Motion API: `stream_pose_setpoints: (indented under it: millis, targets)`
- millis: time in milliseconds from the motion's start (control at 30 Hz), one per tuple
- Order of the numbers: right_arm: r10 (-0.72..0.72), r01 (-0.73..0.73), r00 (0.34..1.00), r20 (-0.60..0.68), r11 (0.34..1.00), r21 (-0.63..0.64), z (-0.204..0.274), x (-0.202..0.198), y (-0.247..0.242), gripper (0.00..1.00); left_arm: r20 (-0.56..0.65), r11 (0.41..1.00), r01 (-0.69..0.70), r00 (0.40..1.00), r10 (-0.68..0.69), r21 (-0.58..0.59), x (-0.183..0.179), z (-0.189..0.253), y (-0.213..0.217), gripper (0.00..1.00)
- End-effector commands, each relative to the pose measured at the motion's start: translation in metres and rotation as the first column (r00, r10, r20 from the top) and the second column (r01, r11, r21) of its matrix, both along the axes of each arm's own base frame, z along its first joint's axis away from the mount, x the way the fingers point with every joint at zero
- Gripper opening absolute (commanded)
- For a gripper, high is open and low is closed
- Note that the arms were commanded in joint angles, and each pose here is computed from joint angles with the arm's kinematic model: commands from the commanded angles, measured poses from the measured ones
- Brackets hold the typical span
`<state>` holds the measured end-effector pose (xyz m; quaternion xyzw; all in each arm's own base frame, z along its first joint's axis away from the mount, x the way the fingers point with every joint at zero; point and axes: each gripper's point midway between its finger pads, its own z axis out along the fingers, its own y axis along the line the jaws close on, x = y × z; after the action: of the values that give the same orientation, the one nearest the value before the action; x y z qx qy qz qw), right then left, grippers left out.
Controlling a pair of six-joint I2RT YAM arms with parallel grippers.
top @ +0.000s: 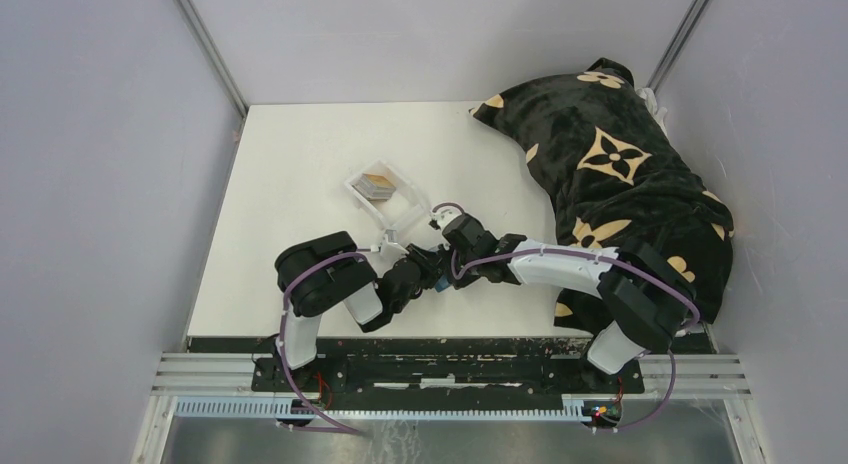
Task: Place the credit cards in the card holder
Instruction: Insert the credit card into the card holder.
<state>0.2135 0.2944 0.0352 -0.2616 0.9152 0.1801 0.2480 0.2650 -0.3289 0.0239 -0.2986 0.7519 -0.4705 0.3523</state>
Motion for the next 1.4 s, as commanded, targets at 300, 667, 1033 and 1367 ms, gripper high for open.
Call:
stream_pose_setpoints:
  millis: [300,667,1033,1367]
  targets:
    - [-0.022,0.017,0.998,0.065,0.997,0.074,0.003,0.018,0.023,0.01,-0.059,0.998,0.047,0.997,-0.044,0.051,-0.014,-0.025,0.005,0.29]
    - [-0.085,0.081,0.988,0.131,0.996,0.035,0.010,0.032,0.011,0.01,-0.067,0.997,0.054,0.996,-0.051,0.054,-0.014,-0.030,0.003,0.29]
    - [-0.134,0.136,0.981,0.143,0.991,-0.007,0.007,0.039,0.001,0.01,-0.065,0.997,0.054,0.997,-0.050,0.060,-0.015,-0.030,0.005,0.30]
    - [-0.162,0.166,0.977,0.137,0.986,-0.020,0.003,0.045,-0.006,0.01,-0.047,0.996,0.040,0.998,-0.037,0.075,-0.013,-0.025,0.010,0.32]
